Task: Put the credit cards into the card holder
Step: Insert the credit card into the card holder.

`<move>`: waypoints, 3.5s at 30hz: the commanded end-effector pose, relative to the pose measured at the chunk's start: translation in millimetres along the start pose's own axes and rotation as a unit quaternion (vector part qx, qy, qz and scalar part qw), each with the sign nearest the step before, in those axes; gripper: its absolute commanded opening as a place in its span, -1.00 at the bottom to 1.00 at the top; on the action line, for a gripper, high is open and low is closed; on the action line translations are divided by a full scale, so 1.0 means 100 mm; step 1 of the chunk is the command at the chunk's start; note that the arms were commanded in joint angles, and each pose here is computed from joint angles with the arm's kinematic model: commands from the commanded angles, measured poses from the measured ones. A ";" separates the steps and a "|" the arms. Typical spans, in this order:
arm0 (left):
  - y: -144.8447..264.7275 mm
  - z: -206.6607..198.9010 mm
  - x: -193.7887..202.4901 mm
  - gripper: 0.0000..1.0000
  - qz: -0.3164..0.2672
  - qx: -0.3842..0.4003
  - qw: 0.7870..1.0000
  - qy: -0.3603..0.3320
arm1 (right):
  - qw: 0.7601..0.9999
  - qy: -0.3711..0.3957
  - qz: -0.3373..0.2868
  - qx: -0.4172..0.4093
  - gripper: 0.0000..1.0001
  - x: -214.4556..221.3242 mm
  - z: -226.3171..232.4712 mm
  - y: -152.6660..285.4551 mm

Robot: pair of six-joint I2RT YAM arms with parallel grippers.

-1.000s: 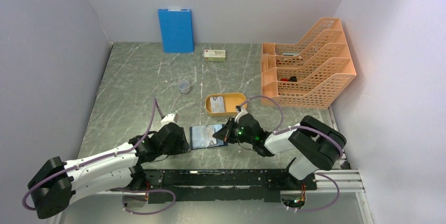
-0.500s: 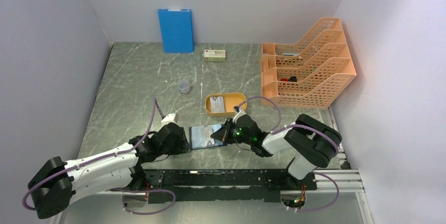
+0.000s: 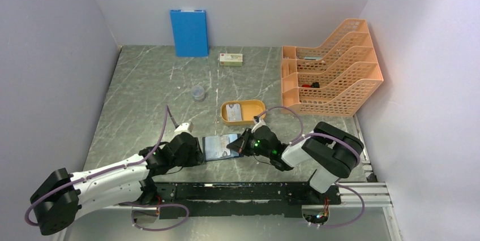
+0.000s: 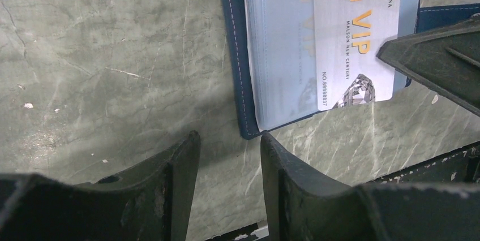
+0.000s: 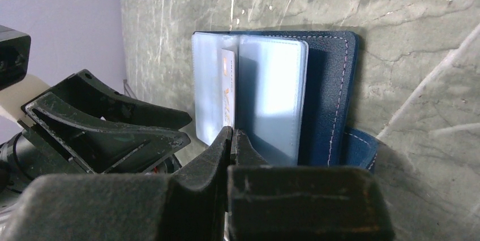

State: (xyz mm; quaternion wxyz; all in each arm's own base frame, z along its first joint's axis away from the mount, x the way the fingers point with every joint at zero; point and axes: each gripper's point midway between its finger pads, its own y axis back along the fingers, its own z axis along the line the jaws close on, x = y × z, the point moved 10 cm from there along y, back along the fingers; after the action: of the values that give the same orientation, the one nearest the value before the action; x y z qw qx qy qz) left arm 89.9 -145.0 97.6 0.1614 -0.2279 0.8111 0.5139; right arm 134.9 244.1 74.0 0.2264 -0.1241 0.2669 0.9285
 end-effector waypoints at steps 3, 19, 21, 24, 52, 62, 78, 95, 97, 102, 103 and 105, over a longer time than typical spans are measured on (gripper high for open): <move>-0.02 0.09 0.08 -0.03 0.019 -0.007 1.000 -0.003 | 1.000 -0.002 -0.013 0.019 -1.00 0.01 -0.07 -0.03; -0.05 0.07 0.09 -0.04 0.026 0.003 1.000 -0.005 | 1.000 0.006 0.018 0.008 -1.00 0.13 -0.02 -0.11; -0.05 0.07 0.10 -0.04 0.027 0.004 1.000 -0.006 | 1.000 0.009 0.020 0.008 -1.00 0.14 -0.01 -0.12; -0.05 0.07 0.10 -0.05 0.026 0.005 1.000 -0.006 | 1.000 0.012 0.024 0.006 -1.00 0.15 0.02 -0.14; -0.13 0.09 0.05 -0.90 0.016 -0.051 0.999 -0.004 | 0.999 0.019 0.037 0.010 -1.00 0.20 0.04 -0.19; -0.15 0.03 0.05 -0.90 0.023 -0.032 0.999 -0.011 | 0.999 0.018 0.046 0.009 -1.00 0.24 0.05 -0.22; -0.11 0.05 0.03 -0.90 0.013 -0.034 0.999 -0.011 | 0.996 0.072 0.049 0.034 -0.20 0.12 0.23 -0.17; -0.16 -0.09 -0.03 -0.90 0.012 -0.002 1.000 -0.025 | 0.986 0.131 0.096 0.042 -0.18 0.24 0.38 -0.34; -0.16 -0.10 -0.05 -0.90 0.009 -0.003 1.000 -0.025 | 0.985 0.134 0.097 0.045 -0.18 0.24 0.39 -0.35; -0.10 -0.07 -0.11 -0.90 -0.011 -0.030 0.999 -0.024 | 0.984 0.142 0.084 0.061 -0.16 0.19 0.45 -0.29; -0.09 -0.06 -0.12 -0.90 -0.016 -0.036 0.999 -0.022 | 0.983 0.144 0.082 0.072 -0.13 0.17 0.45 -0.27; -0.06 -0.04 -0.14 -0.90 -0.024 -0.047 0.998 -0.023 | 0.982 0.149 0.077 0.081 -0.02 0.13 0.51 -0.23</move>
State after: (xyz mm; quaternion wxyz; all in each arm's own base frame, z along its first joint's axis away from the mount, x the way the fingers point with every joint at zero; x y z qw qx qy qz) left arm 101.2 -152.1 93.1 0.1748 -0.2210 0.7922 0.5412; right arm 132.9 295.8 88.9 0.1272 -0.2093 0.3576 0.9012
